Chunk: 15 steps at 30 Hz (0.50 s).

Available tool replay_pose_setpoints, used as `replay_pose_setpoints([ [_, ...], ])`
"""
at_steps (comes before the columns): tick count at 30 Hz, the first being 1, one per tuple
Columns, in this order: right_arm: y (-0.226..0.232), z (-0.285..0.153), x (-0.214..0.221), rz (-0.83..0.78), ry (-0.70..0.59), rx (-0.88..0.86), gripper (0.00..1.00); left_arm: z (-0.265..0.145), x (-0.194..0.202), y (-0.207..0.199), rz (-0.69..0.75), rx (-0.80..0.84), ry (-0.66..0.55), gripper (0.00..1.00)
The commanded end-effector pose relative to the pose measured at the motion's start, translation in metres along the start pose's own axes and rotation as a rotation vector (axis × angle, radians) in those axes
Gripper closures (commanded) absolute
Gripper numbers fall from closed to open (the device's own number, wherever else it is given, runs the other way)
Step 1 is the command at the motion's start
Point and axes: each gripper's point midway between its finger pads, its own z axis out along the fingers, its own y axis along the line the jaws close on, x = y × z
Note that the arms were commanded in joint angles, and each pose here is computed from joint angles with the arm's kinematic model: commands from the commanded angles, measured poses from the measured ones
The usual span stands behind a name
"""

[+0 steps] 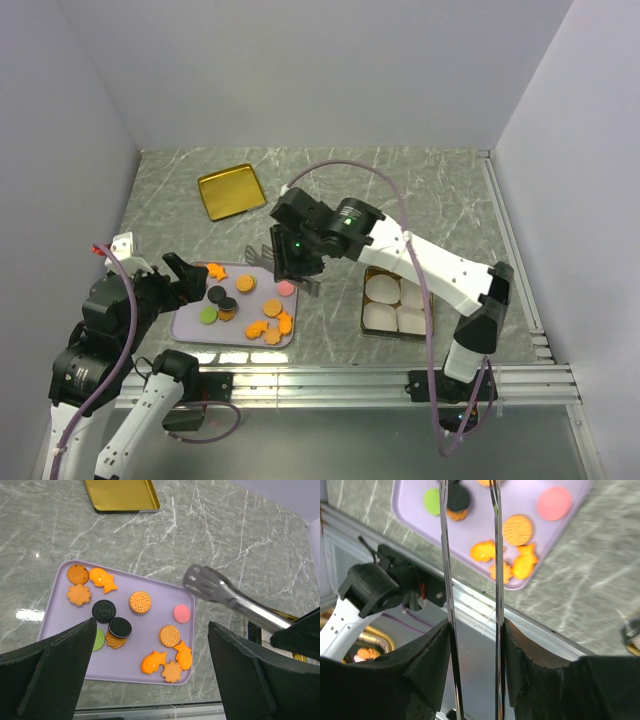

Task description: Pack the cookies

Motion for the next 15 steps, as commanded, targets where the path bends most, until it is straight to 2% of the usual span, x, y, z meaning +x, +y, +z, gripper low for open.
replay_pose_setpoints([
  [1,-0.017,-0.012,-0.01,0.03,-0.059,0.019,0.5,0.005,-0.003,-0.007,0.03,0.034,-0.005,0.01],
  [9,-0.039,-0.003,-0.01,0.027,-0.048,0.042,0.5,0.003,-0.003,-0.007,0.031,0.041,-0.013,0.01],
  [15,-0.021,0.026,0.003,-0.063,0.051,0.044,0.46,0.004,-0.002,-0.007,0.029,0.038,-0.01,0.01],
])
